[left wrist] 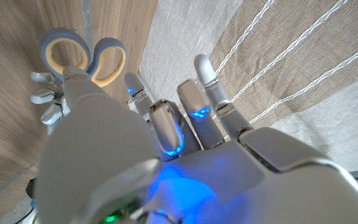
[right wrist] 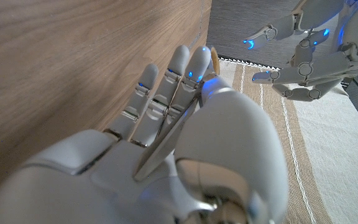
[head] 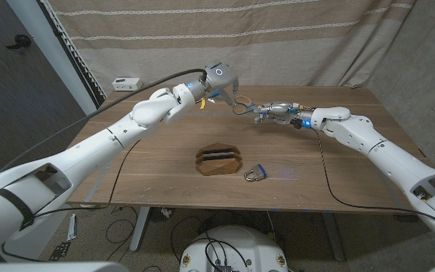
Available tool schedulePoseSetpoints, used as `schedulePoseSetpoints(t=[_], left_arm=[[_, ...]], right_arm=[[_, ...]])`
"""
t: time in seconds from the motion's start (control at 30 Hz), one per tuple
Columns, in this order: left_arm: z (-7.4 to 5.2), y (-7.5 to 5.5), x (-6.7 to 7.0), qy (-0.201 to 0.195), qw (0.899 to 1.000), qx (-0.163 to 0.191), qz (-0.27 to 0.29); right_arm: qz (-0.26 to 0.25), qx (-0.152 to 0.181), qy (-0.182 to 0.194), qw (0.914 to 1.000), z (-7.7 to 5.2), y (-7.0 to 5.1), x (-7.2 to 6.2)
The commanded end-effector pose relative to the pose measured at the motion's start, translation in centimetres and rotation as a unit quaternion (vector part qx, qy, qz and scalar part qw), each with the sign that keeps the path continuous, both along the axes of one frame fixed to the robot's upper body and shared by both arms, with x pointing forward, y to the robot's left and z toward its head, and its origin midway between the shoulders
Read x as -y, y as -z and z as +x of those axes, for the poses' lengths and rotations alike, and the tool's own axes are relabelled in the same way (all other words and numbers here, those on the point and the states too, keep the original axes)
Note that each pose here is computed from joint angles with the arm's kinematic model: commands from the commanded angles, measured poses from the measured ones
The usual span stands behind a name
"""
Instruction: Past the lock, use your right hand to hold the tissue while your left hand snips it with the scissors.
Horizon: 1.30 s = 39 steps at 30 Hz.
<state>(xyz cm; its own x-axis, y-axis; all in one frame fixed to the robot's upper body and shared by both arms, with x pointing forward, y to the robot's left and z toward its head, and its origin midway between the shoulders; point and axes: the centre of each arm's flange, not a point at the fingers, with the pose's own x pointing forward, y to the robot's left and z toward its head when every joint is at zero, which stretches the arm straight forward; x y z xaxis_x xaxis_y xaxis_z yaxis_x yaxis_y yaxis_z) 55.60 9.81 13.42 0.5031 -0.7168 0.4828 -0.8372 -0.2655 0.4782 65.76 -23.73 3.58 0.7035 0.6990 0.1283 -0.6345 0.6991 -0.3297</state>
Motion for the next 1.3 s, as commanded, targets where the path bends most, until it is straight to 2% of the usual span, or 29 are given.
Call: schedulePoseSetpoints(t=[0.03, 0.5, 0.87, 1.3], left_arm=[[0.1, 0.1, 0.4, -0.004, 1.000, 0.001, 0.020], [0.1, -0.2, 0.5, -0.008, 0.999, 0.010, 0.036], [0.7, -0.3, 0.8, -0.019, 0.999, 0.006, 0.048], [1.2, -0.1, 1.0, -0.010, 0.999, 0.017, 0.046]], right_arm=[[0.001, 0.000, 0.000, 1.0000, -0.2, 0.1, -0.1], [0.000, -0.002, -0.001, 1.0000, -0.2, 0.2, -0.2], [-0.002, -0.001, -0.002, 1.0000, -0.1, 0.1, -0.2], [-0.003, -0.004, -0.002, 1.0000, 0.1, 0.1, -0.3]])
